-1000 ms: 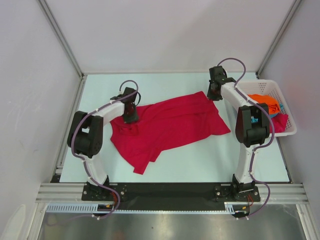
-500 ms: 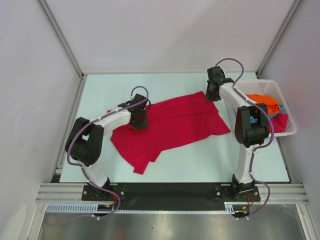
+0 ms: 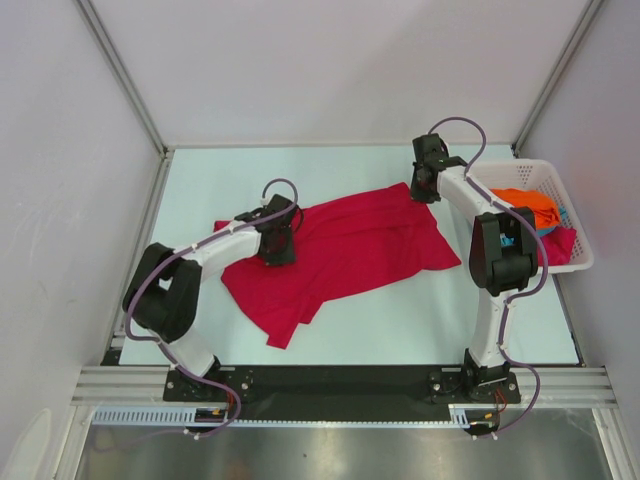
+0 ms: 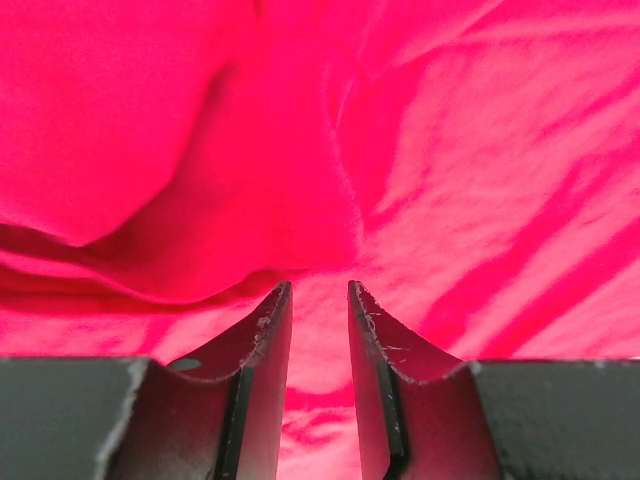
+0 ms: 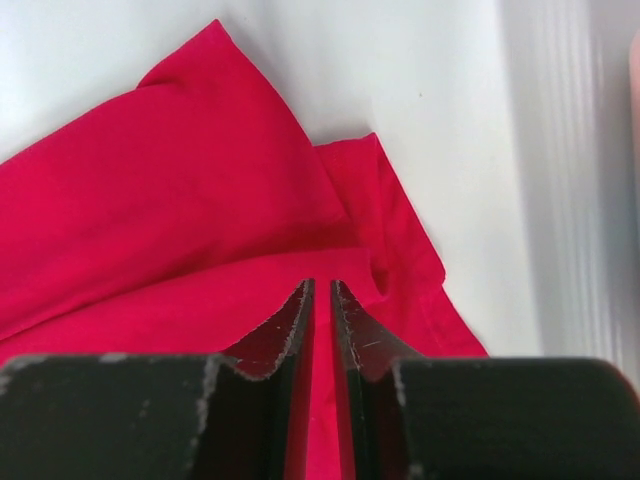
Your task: Fold and stack the t-shirts
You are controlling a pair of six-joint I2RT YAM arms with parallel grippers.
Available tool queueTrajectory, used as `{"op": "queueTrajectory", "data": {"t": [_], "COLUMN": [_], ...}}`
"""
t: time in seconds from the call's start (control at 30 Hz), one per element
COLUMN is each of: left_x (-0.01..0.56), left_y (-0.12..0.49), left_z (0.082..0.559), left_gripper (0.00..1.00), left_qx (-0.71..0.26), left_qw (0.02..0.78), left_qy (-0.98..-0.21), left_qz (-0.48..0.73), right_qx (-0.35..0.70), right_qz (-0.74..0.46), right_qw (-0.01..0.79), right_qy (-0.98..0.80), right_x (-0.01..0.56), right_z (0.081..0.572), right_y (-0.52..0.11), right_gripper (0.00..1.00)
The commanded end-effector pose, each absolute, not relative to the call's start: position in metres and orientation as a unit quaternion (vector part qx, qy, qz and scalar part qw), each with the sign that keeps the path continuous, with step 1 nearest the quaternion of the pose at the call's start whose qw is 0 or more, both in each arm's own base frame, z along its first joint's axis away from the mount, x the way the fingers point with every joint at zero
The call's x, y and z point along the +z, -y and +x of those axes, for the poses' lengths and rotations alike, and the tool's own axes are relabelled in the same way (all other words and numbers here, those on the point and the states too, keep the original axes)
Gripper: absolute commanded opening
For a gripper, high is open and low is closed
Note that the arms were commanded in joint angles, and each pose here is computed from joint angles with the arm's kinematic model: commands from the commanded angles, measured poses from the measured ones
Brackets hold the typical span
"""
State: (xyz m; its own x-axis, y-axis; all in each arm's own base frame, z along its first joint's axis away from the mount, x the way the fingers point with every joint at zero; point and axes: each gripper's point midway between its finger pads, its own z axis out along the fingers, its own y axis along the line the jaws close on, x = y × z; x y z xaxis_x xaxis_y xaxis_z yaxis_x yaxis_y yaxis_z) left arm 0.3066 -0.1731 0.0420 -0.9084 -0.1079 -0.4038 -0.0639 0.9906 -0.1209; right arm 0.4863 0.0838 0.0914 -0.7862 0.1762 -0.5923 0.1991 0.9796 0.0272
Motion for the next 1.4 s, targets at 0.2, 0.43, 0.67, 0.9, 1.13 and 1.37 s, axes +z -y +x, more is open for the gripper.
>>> {"op": "queueTrajectory", "data": {"t": [0.2,0.43,0.67,0.9,1.13,1.37], "left_x": [0.137,0.106,0.071,0.047,0.035,0.039], "left_y": [0.175,0.134,0.109,0.115,0.108,0.106], "left_z": [0.348,0.363,0.374,0.356,0.323,0.293], "left_gripper": [0.35,0.34,0.32,0.31,0.31,0.30], "left_qx": [-0.064,-0.050,-0.036,-0.061,-0.065,-0.079], "left_qw": [0.315,0.287,0.261,0.231,0.214,0.214], "left_qy": [-0.945,-0.950,-0.955,-0.961,-0.965,-0.963], "left_qz": [-0.054,-0.110,-0.138,-0.138,-0.141,-0.145], "right_qx": [-0.018,-0.019,-0.021,-0.025,-0.022,-0.024], "right_qz": [0.104,0.102,0.104,0.103,0.098,0.091], "right_qw": [0.345,0.344,0.341,0.337,0.330,0.325], "right_qy": [-0.933,-0.933,-0.934,-0.935,-0.939,-0.941], "right_x": [0.121,0.120,0.118,0.114,0.107,0.101], "right_z": [0.488,0.488,0.487,0.486,0.483,0.479], "right_y": [-0.080,-0.080,-0.076,-0.076,-0.083,-0.088], "right_gripper": [0.17,0.17,0.16,0.16,0.16,0.16]}}
